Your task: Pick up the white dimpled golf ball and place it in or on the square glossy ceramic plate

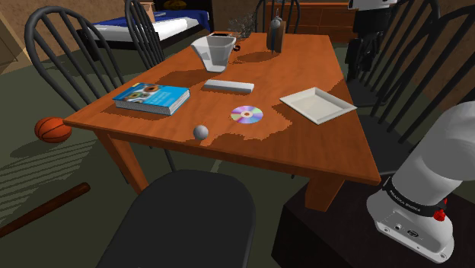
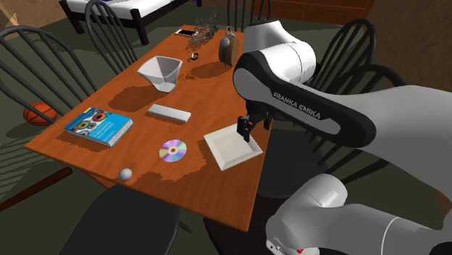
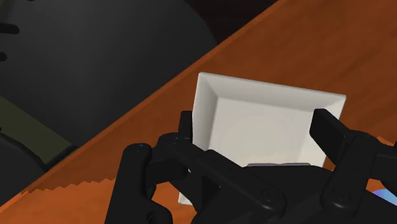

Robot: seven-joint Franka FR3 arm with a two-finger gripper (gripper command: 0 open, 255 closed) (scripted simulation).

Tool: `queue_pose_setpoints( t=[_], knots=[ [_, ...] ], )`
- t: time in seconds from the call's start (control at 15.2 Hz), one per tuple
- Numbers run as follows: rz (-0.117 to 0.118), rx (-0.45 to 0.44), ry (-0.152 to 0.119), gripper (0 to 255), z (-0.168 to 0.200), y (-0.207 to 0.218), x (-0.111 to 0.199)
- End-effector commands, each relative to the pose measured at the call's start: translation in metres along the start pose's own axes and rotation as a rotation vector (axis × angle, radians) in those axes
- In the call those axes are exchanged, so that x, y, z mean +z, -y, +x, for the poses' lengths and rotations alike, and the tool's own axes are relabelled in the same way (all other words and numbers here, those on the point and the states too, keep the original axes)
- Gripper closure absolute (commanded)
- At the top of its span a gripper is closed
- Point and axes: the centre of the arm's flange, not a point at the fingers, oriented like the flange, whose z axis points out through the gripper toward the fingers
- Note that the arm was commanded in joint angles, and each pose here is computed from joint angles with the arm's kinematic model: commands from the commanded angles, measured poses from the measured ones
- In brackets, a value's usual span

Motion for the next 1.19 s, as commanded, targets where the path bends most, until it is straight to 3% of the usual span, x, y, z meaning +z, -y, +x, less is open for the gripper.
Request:
queue_pose_setpoints(
  t=[0.0,1.12],
  knots=[
    [0.0,0.0,0.0,0,0.0,0.0,0.0],
    [-0.042,-0.099,-0.017,0,0.109,0.2,0.018]
  ],
)
